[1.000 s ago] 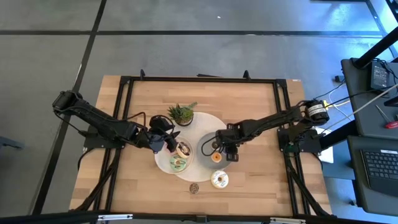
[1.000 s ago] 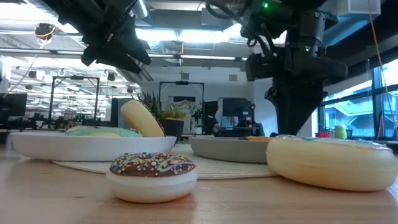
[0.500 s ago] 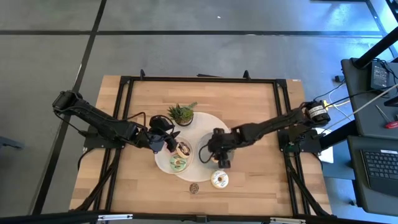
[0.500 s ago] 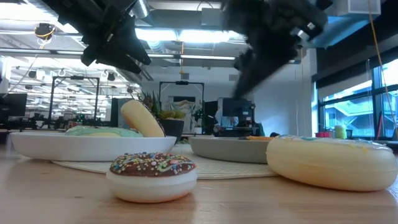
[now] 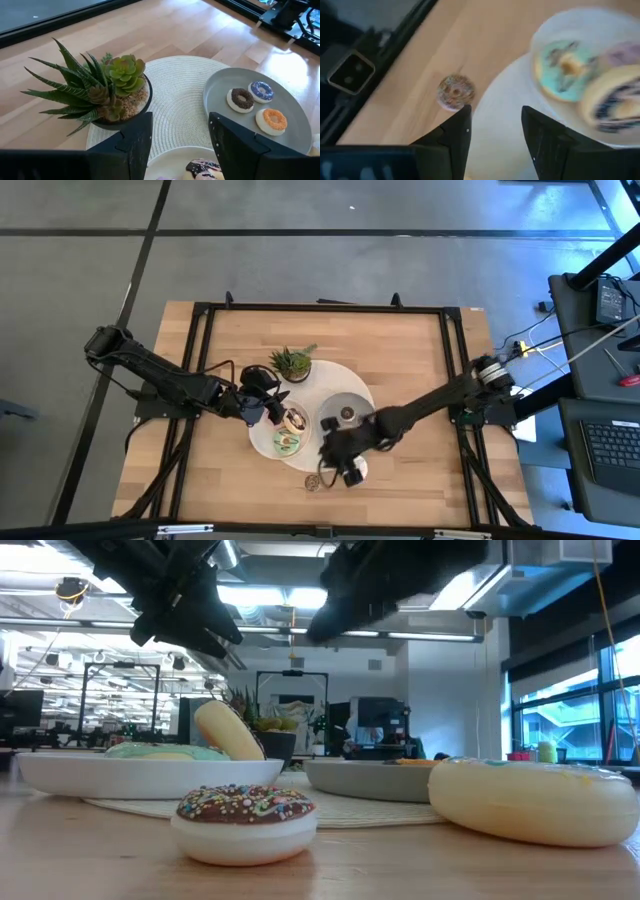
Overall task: Pick & Place donuts
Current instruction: Put the small brown donut onto the gray plate
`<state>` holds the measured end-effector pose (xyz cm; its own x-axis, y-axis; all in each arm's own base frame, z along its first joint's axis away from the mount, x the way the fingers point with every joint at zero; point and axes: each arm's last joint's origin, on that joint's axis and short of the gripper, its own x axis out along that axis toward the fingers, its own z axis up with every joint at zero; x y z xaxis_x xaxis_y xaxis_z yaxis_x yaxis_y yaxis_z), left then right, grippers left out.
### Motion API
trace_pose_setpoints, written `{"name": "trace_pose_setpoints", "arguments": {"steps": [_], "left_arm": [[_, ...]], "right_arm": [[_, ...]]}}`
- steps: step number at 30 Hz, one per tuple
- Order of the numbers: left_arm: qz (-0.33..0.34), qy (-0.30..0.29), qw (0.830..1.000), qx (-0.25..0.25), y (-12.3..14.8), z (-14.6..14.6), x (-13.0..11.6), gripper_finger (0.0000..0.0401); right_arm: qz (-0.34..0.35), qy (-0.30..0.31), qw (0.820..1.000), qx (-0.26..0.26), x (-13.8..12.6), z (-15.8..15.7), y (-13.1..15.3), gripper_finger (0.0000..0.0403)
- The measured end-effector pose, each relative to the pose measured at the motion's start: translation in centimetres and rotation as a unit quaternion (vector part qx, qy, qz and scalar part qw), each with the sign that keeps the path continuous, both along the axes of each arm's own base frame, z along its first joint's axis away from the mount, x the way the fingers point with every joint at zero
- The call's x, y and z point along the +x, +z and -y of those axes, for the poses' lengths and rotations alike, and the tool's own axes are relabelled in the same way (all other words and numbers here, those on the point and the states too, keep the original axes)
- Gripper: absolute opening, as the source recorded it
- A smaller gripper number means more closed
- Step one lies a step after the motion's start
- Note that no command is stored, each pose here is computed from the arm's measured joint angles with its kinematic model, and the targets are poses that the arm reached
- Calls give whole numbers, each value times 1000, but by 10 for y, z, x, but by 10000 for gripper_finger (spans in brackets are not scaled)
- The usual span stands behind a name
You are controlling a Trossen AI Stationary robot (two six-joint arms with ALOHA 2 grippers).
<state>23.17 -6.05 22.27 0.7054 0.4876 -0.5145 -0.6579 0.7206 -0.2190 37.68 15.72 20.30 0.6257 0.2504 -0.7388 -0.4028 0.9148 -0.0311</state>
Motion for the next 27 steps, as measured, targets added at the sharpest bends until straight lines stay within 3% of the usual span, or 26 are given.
{"name": "trace_pose_setpoints", "arguments": {"steps": [4,11,22,27], "left_arm": [[0,-2,1000,-2,0,0,0,188],[-1,-4,1000,-3,0,0,0,190],[-4,-12,1000,-11,0,1,0,193],[-4,-12,1000,-11,-1,1,0,191]], "right_arm": [[-55,-5,998,-16,17,-15,-21,174],[-74,-21,997,1,41,-38,-45,174],[-92,-45,995,10,51,-42,-66,174],[-94,-43,995,11,51,-44,-69,149]]}}
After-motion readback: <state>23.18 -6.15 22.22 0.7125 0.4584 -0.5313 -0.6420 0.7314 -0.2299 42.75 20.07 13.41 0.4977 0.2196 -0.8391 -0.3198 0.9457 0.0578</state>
